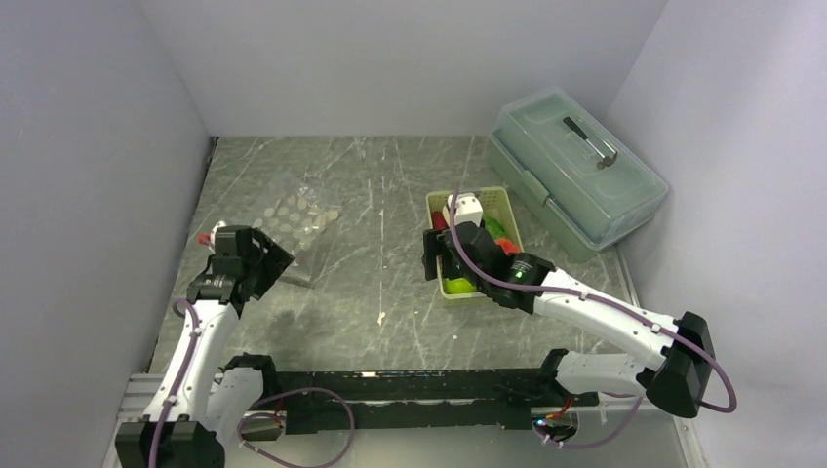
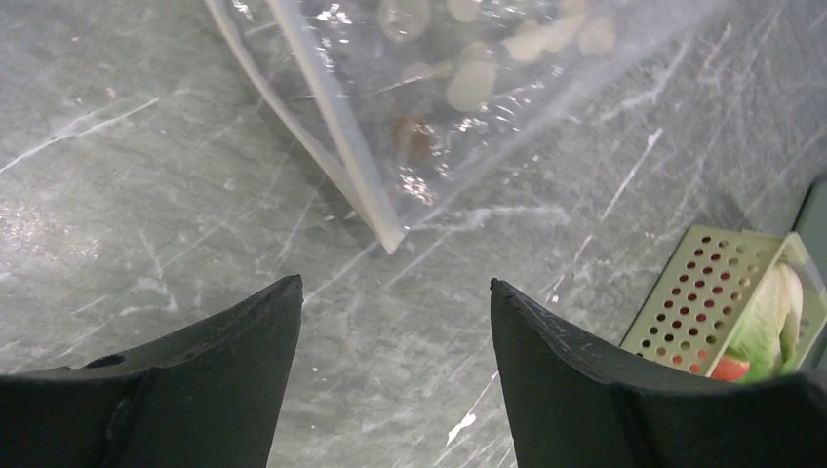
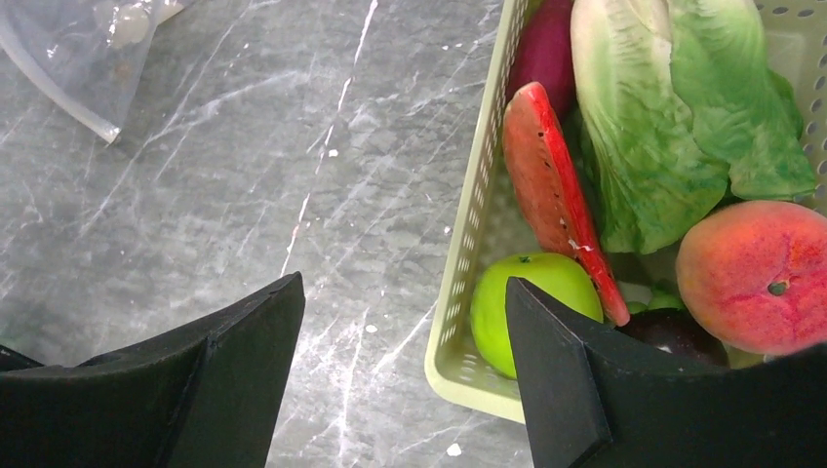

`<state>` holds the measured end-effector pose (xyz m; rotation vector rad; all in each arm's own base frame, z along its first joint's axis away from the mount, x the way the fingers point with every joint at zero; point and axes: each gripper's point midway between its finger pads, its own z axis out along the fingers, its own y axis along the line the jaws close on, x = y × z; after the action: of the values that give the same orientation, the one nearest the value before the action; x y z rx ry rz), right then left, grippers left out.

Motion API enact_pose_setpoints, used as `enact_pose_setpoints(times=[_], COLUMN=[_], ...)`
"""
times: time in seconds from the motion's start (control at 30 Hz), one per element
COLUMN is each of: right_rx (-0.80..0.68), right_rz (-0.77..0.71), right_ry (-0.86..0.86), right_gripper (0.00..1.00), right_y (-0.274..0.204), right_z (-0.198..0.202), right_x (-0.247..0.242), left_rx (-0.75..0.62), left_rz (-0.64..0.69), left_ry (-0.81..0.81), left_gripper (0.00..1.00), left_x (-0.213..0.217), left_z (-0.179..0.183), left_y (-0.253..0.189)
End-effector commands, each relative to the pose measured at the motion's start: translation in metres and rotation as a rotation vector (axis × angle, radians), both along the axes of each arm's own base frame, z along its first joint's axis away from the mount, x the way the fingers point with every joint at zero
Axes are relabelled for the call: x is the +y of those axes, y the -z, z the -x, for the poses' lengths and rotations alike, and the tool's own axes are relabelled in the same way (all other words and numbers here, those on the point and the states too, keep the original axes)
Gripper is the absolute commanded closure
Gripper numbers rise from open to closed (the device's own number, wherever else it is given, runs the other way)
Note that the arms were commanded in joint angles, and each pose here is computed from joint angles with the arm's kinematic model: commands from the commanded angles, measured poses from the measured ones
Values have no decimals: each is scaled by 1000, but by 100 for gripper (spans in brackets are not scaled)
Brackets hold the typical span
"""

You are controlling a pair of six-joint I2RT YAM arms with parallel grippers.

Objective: Place the food in the zip-top bag and seal the zipper
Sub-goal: Pick up the zipper food storage bag at the center of the board.

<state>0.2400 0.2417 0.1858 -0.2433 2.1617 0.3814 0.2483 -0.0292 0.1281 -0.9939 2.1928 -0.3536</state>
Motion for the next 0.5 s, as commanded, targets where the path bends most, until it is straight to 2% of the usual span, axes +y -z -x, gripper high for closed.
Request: enact_pose_setpoints(times=[0.0,0.1,0.47], right_rx=[-31,-21,-10], right_rz=[-58,-57,-41], right_ry=[-45,-63,-105], right_gripper=[21,21,21], right_y=[-13,-9,-4], right_z=[3,5,6], right_x=[9,12,18], left_rx=[-70,-49,-109], left_rz=[106,122,127], left_ry=[-42,-80,-167], left_gripper=[26,27,37], left_x=[1,8,33], left_z=[-15,-16,-29], left_y=[0,12,31])
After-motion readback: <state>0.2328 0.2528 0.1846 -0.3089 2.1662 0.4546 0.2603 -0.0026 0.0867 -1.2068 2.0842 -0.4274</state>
